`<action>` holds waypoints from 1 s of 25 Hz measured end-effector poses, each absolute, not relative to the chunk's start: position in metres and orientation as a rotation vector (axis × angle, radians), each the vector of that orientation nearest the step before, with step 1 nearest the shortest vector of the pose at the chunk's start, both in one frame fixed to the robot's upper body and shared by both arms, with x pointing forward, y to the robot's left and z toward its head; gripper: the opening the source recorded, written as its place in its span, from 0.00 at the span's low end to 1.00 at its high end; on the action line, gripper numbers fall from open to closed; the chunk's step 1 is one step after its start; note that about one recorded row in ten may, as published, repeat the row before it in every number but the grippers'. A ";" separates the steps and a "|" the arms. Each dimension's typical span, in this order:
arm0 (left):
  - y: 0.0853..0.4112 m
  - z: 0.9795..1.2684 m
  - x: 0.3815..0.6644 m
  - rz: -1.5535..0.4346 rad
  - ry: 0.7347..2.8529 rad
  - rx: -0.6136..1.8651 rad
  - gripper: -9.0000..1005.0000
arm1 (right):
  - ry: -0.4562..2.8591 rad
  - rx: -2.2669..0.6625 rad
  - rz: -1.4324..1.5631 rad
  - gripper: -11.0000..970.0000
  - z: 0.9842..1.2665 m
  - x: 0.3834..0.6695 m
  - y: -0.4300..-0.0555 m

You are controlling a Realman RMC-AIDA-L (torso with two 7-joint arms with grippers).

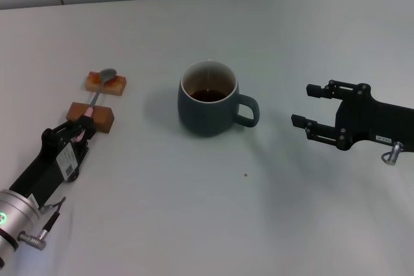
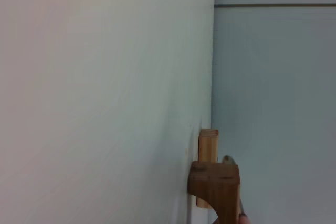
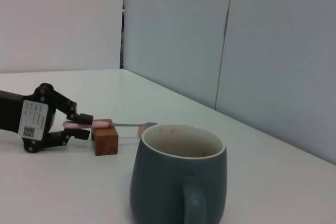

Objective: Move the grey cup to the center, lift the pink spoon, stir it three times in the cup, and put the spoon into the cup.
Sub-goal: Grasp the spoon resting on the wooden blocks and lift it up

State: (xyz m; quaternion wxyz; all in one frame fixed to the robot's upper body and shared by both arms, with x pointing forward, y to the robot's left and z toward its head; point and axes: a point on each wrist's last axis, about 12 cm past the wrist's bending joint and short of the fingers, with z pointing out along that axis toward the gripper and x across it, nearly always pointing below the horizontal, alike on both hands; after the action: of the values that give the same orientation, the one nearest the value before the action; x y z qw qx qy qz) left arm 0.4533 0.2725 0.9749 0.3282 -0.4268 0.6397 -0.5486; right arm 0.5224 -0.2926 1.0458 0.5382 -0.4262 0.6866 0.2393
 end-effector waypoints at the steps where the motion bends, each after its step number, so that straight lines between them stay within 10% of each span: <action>1: 0.272 0.975 0.453 -1.437 1.675 -1.118 0.24 | 1.633 -1.014 0.569 0.67 1.046 0.522 -0.293; 25: 0.274 0.979 0.455 -1.453 1.667 -1.083 0.15 | 1.639 -1.010 0.565 0.67 1.045 0.523 -0.293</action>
State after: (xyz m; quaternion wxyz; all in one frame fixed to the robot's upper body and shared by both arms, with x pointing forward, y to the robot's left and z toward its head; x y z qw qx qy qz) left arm 0.4549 0.2739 0.9785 0.3331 -0.4148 0.6384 -0.5562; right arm 0.5225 -0.2931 1.0452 0.5375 -0.4246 0.6888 0.2376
